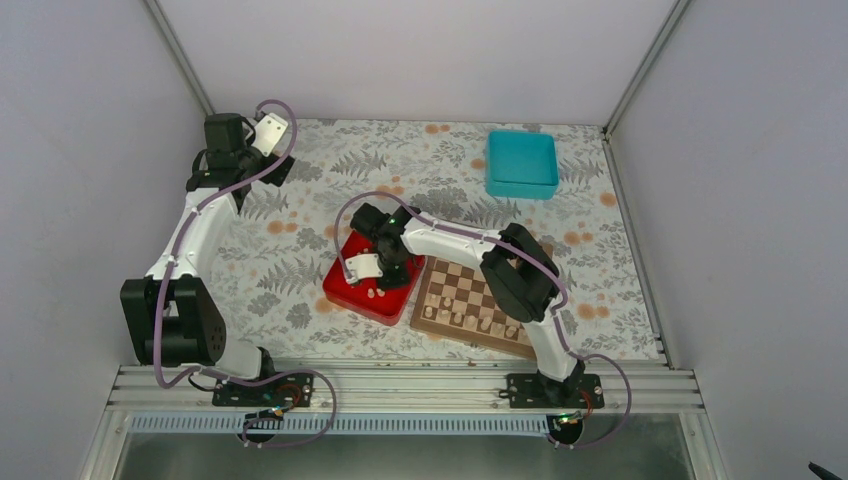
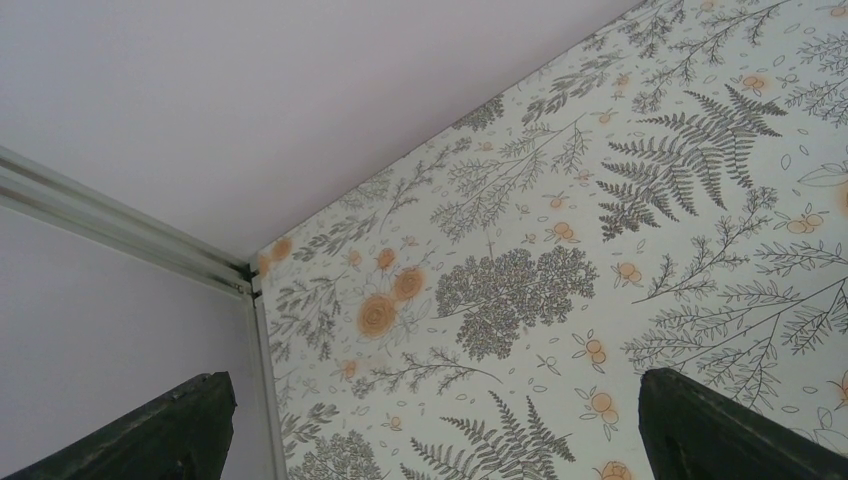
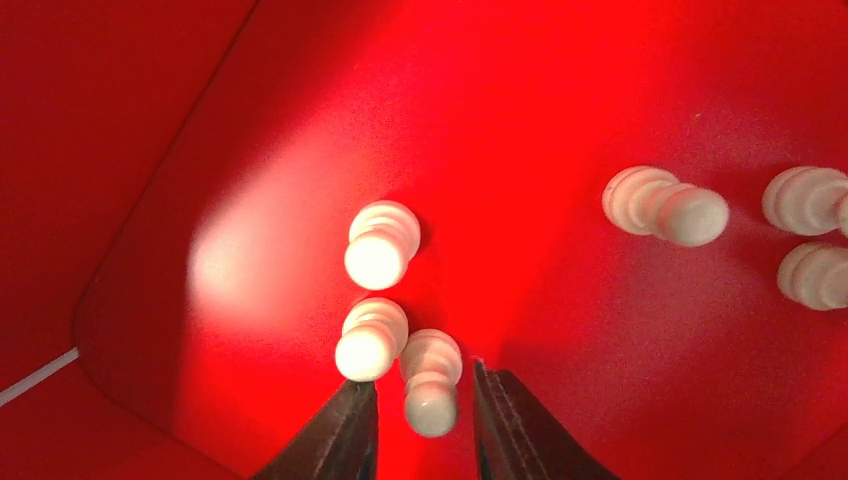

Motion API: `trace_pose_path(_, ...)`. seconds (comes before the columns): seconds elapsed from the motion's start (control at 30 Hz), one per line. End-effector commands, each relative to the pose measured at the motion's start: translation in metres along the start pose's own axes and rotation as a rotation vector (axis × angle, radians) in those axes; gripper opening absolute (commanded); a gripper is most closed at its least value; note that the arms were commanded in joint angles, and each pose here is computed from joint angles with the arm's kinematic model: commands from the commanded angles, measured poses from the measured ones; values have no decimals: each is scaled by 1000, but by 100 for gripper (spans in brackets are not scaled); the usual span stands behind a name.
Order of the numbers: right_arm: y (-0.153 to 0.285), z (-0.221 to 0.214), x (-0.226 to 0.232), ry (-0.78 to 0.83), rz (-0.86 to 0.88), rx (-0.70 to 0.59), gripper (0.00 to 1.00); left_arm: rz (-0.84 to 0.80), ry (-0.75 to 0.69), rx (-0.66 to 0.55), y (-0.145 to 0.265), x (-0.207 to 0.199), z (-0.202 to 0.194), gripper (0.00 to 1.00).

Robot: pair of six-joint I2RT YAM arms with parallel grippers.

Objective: Set up the chess pieces on the board
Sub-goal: Pick up the chess piece from the storage box.

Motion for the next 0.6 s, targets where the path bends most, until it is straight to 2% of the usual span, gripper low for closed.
trace_pose_path(0.0,-3,13,-3,24,-12,-47,24,7,14,-38,7,3,5,100)
trace_pose_path(0.4,8,10,-2,16,-30,-37,5,4,12,-41,7,2,5,100)
trace_pose_path(0.57,33,11,2,6,-70,-71,4,5,13,-43,8,3,6,100)
Point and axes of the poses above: each gripper's point midway between its finger pads, its own y axis back along the fingers, its own x axis along the line the jaws close on, z = x × y, the point moved 6 cm from there along y, back along the fingers, and after that the axes turned 5 degrees about -y, right-handed, at the moved point
